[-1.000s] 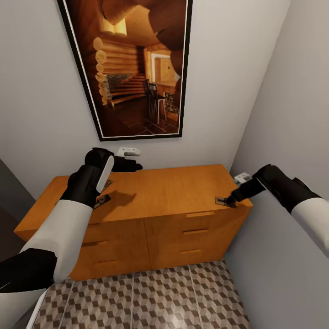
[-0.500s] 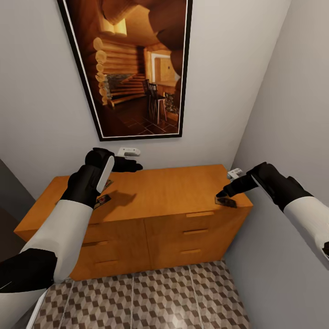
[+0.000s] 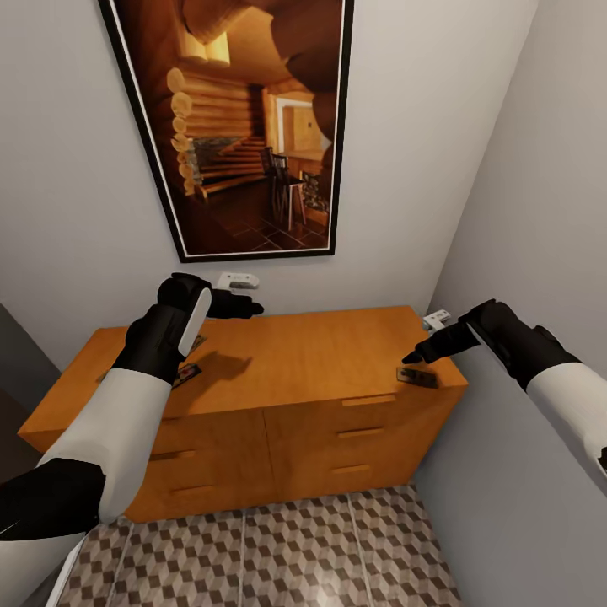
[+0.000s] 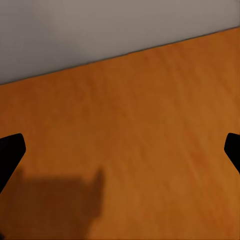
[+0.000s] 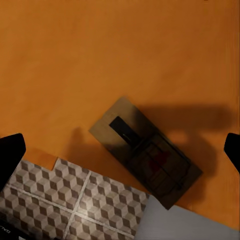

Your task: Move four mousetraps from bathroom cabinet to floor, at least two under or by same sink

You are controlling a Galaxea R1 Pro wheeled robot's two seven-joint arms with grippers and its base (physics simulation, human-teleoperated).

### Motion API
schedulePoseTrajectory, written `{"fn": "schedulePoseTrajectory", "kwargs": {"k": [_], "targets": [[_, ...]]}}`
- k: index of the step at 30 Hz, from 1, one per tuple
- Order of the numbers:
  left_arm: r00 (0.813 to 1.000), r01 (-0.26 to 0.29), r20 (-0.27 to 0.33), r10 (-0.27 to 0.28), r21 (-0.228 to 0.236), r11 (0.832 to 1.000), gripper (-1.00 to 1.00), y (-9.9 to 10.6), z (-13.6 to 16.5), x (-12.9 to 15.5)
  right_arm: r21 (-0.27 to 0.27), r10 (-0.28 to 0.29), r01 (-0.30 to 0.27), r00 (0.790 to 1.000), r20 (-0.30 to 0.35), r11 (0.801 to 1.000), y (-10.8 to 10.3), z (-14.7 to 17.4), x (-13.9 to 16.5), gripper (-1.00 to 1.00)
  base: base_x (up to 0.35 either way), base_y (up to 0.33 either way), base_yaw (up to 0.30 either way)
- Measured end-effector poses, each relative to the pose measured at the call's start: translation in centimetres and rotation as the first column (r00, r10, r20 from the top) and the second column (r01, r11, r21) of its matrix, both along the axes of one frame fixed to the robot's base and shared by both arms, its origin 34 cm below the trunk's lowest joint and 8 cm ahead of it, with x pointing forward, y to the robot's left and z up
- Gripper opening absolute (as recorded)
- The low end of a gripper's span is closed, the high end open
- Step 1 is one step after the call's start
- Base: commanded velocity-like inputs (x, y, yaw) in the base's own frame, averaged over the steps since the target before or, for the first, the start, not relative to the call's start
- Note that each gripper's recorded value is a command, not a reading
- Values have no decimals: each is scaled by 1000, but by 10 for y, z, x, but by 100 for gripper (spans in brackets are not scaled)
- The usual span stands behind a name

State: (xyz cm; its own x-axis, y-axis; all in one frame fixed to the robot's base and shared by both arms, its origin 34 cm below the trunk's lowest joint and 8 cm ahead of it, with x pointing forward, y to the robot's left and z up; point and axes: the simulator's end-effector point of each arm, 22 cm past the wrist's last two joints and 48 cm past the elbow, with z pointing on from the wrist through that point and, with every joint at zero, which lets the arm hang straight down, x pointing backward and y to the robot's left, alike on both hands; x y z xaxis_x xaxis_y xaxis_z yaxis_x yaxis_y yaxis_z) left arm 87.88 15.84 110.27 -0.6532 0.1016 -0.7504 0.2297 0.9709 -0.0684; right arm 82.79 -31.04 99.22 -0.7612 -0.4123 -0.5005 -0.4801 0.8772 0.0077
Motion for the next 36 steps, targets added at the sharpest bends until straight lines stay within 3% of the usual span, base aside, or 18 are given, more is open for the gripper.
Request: {"fn": "schedulePoseTrajectory", "kwargs": {"k": [4,17,28,36], "targets": [[1000,-1,-7,1,1,1000,100,0,-3,0,-5,9,-9,1000,12,1000,-1,0,1,100,8,-4,0],[999,-4,-47,4,5,1000,100,2,-19,-3,-63,40,-40,999,4,997,-37,-40,-8,100,1,0,0],[999,-5,-50,5,6,1000,100,2,-21,-3,-100,57,-57,998,-6,993,-48,-51,-12,100,0,0,0],[999,-5,-51,5,6,1000,100,2,-21,-3,-98,58,-58,998,-5,994,-47,-51,-12,100,0,0,0]]}}
